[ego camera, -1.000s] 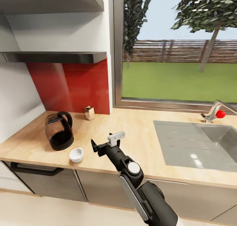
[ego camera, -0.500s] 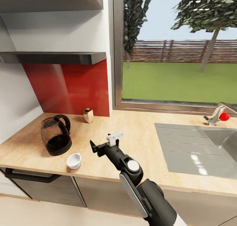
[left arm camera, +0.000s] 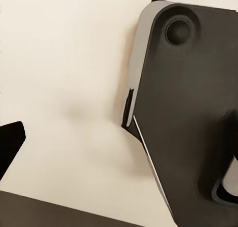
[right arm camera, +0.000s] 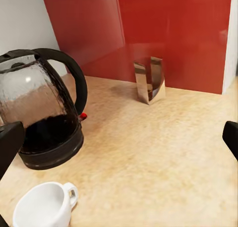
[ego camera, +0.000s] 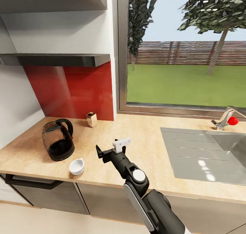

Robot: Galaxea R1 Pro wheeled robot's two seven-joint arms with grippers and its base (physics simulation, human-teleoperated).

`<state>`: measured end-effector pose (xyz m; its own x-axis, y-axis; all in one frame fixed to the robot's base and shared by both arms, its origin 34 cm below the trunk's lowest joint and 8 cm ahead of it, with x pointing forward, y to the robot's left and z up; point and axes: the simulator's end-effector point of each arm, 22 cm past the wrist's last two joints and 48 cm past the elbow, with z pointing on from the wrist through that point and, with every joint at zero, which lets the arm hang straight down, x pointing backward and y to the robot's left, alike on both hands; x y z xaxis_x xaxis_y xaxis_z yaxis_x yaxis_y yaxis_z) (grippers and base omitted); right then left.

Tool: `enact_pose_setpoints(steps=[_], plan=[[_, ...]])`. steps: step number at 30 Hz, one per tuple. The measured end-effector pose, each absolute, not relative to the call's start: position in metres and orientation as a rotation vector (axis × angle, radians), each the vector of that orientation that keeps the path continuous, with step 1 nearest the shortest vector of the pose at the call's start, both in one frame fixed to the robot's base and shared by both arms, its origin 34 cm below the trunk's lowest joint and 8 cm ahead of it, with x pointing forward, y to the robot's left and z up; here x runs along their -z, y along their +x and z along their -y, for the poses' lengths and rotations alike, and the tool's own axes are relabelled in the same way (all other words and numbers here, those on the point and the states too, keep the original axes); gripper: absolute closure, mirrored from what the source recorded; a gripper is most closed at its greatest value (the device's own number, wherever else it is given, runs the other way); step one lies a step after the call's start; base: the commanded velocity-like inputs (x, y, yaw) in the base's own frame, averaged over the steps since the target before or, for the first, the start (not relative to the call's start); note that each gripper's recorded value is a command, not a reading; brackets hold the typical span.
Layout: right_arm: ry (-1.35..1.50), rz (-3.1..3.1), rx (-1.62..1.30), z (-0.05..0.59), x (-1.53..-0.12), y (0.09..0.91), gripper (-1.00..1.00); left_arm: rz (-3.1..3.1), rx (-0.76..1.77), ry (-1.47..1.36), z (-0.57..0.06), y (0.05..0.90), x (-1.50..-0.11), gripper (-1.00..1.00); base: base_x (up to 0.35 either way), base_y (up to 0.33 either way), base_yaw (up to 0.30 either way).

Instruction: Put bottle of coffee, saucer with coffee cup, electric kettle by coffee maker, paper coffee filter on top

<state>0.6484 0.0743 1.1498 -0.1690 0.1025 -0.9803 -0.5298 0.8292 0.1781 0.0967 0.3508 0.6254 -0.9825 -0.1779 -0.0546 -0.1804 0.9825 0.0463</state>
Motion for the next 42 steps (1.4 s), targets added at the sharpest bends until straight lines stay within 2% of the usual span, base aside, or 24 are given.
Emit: enact_pose_setpoints(steps=[17, 18, 19, 25, 34, 42], plan=[[-0.374, -1.695, -0.570, -0.065, -1.144, 0.669, -1.00, -3.071, -0.185, -0.235, -0.416, 0.097, -0.637, -1.00, 0.000, 0.000, 0.000], [-0.544, -1.751, -0.724, -0.084, -1.133, 0.680, -1.00, -3.064, -0.263, -0.212, -0.456, 0.099, -0.646, -1.00, 0.000, 0.000, 0.000], [-0.577, -1.753, -0.749, -0.087, -1.135, 0.686, -1.00, -3.054, -0.315, -0.214, -0.482, 0.100, -0.654, -1.00, 0.000, 0.000, 0.000], [-0.683, -1.786, -0.808, -0.097, -1.128, 0.702, -1.00, -3.059, -0.279, -0.190, -0.481, 0.100, -0.655, -1.00, 0.000, 0.000, 0.000], [-0.808, -1.729, -0.931, -0.114, -1.149, 0.692, -1.00, -3.065, -0.080, -0.156, -0.453, 0.104, -0.651, -1.00, 0.000, 0.000, 0.000], [-0.860, -1.683, -0.975, -0.120, -1.166, 0.687, -1.00, -3.079, -0.045, -0.104, -0.447, 0.102, -0.651, -1.00, 0.000, 0.000, 0.000]])
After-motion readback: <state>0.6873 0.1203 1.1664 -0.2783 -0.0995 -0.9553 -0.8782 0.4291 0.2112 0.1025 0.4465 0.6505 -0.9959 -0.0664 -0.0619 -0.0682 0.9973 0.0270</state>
